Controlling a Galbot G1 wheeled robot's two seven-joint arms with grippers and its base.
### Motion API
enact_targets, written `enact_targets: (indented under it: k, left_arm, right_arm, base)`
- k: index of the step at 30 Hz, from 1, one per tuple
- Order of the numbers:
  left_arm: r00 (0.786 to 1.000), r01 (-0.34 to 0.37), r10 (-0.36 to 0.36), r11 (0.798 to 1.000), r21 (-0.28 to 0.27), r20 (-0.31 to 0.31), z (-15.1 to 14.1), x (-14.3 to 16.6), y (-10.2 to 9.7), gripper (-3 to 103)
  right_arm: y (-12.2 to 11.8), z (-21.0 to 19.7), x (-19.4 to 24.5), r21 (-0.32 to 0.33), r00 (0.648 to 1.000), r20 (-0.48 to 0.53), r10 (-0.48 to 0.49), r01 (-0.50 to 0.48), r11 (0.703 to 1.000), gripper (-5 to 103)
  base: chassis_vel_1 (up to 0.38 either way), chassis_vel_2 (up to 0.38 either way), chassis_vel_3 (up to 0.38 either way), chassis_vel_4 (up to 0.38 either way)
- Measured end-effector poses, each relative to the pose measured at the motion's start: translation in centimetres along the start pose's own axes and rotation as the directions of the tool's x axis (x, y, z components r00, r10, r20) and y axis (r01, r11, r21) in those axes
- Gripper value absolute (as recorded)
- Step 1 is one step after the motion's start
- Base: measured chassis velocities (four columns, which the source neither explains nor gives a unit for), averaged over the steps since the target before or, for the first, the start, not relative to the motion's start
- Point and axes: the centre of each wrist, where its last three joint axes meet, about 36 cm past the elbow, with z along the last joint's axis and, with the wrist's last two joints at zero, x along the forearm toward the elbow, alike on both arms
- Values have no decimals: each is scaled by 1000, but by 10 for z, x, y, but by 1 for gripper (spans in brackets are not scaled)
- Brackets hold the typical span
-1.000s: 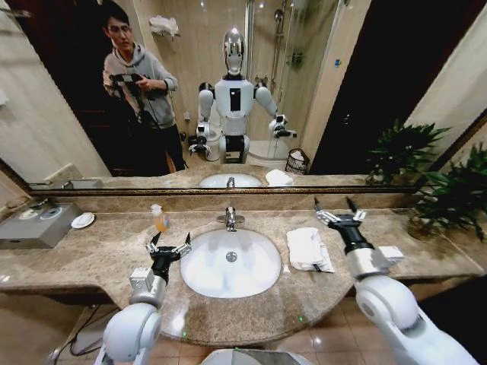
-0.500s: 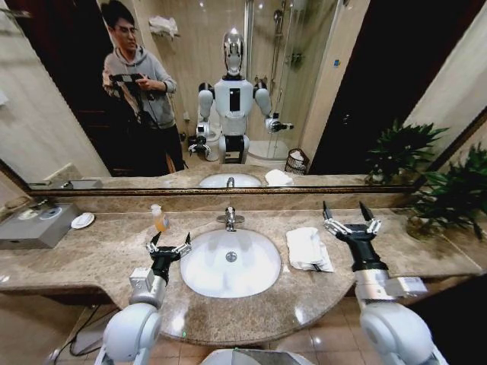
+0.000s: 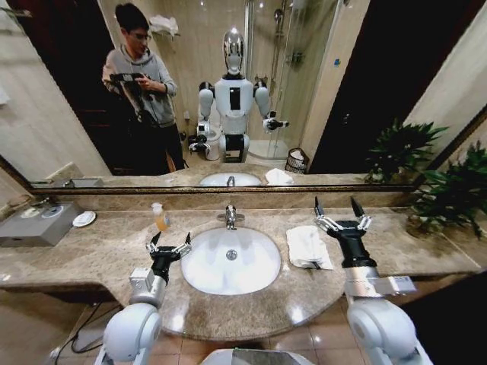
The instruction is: Pick up the towel from the sink counter and wipe the mirror surface.
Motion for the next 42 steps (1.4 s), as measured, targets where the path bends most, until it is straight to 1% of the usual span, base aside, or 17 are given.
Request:
enact_targets:
  k: [7,9,14,19,23,32,37,42]
  left_arm:
    - [1000,0,0,1000,0,0,0,0,0,100]
    - [1000,0,0,1000,0,0,0,0,0,100]
    - [1000,0,0,1000,0,0,0,0,0,100]
    - [1000,0,0,1000,0,0,0,0,0,100]
    - [1000,0,0,1000,0,0,0,0,0,100]
    - [1000,0,0,1000,0,0,0,0,0,100]
    - [1000,0,0,1000,0,0,0,0,0,100]
    - [1000,0,0,1000,0,0,0,0,0,100]
  right_arm:
    - [0,5,-3,-14,1000,4,11,-11,1000,100]
    - [-4,7,-3,-6,1000,8,17,-17,1000,100]
    - [-7,9,0,4,1000,1,23,-23,1000,100]
    - [-4,17,1,5,1000,-7,24,-24,1000,100]
    - [2,23,2,-8,1000,-9,23,-23,1000,100]
    - [9,27,5,-12,1000,-9,1,-2,1000,100]
    - [11,28,8,4,1000,-7,-17,17,1000,100]
    - [14,26,13,21,999,-15,-50,51,999,100]
  base:
    - [129,-159,-122,168]
    - [102,-178,-117,175]
    - [109,-168,-101,170]
    - [90,-199,-116,235]
    - [59,-267,-96,252]
    - [-40,-306,69,307]
    - [-120,-176,124,87]
    - [24,8,55,14]
